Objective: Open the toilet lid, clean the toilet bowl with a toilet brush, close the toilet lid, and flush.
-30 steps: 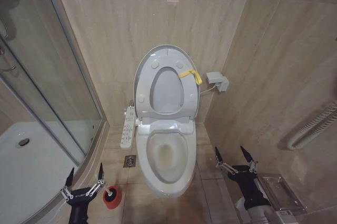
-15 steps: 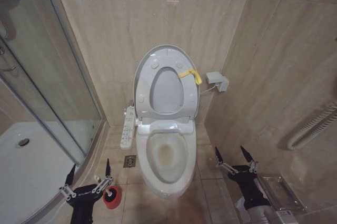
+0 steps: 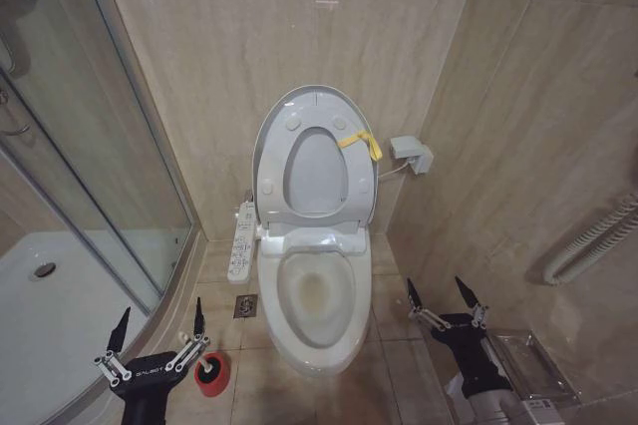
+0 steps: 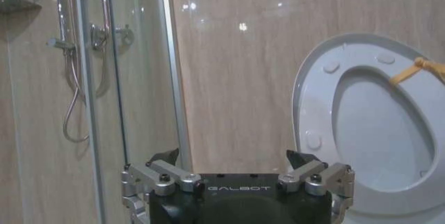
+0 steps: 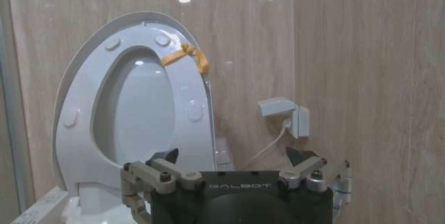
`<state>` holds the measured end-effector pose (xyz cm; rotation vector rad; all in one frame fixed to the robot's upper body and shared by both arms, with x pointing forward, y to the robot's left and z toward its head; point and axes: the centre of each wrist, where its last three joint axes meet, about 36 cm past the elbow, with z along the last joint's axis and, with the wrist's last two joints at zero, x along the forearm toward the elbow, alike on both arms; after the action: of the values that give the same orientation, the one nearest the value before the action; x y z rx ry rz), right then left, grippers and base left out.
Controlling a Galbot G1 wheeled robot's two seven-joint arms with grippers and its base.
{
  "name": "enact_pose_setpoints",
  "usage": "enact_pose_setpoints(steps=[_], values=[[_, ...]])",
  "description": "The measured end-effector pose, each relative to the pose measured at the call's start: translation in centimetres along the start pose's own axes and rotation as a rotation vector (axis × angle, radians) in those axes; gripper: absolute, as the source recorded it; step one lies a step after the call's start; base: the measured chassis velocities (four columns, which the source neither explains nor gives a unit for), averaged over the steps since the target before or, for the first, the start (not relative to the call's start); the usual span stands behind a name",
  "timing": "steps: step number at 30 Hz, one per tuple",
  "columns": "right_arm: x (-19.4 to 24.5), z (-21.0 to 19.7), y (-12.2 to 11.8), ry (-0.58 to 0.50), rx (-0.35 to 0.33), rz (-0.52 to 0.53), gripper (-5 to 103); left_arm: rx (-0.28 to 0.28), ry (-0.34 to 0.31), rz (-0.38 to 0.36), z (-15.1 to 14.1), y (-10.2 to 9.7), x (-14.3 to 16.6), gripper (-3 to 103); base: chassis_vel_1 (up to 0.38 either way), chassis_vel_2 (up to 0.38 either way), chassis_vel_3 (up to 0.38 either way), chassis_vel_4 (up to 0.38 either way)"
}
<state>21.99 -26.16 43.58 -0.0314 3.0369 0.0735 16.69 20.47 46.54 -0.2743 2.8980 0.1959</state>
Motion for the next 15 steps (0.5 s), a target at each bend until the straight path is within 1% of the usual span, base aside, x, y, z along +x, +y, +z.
enact_pose_setpoints(steps=[6, 10, 12, 15], values=[[0.0, 0.0, 0.0, 0.000, 0.000, 0.000, 100, -0.001, -0.002, 0.018, 0.0, -0.1, 0.2, 100, 0.000, 0.000, 0.000, 0.000], [0.0, 0.0, 0.0, 0.000, 0.000, 0.000, 100, -0.001, 0.007, 0.011, -0.1, -0.2, 0.3, 100, 0.000, 0.000, 0.000, 0.000], [0.0, 0.0, 0.0, 0.000, 0.000, 0.000, 100, -0.004, 0.037, 0.004, -0.7, -0.1, 0.3, 100, 0.000, 0.000, 0.000, 0.000], [0.0, 0.0, 0.0, 0.000, 0.000, 0.000, 100, -0.013, 0.051, 0.007, -1.2, 0.2, 0.1, 100, 0.000, 0.000, 0.000, 0.000]])
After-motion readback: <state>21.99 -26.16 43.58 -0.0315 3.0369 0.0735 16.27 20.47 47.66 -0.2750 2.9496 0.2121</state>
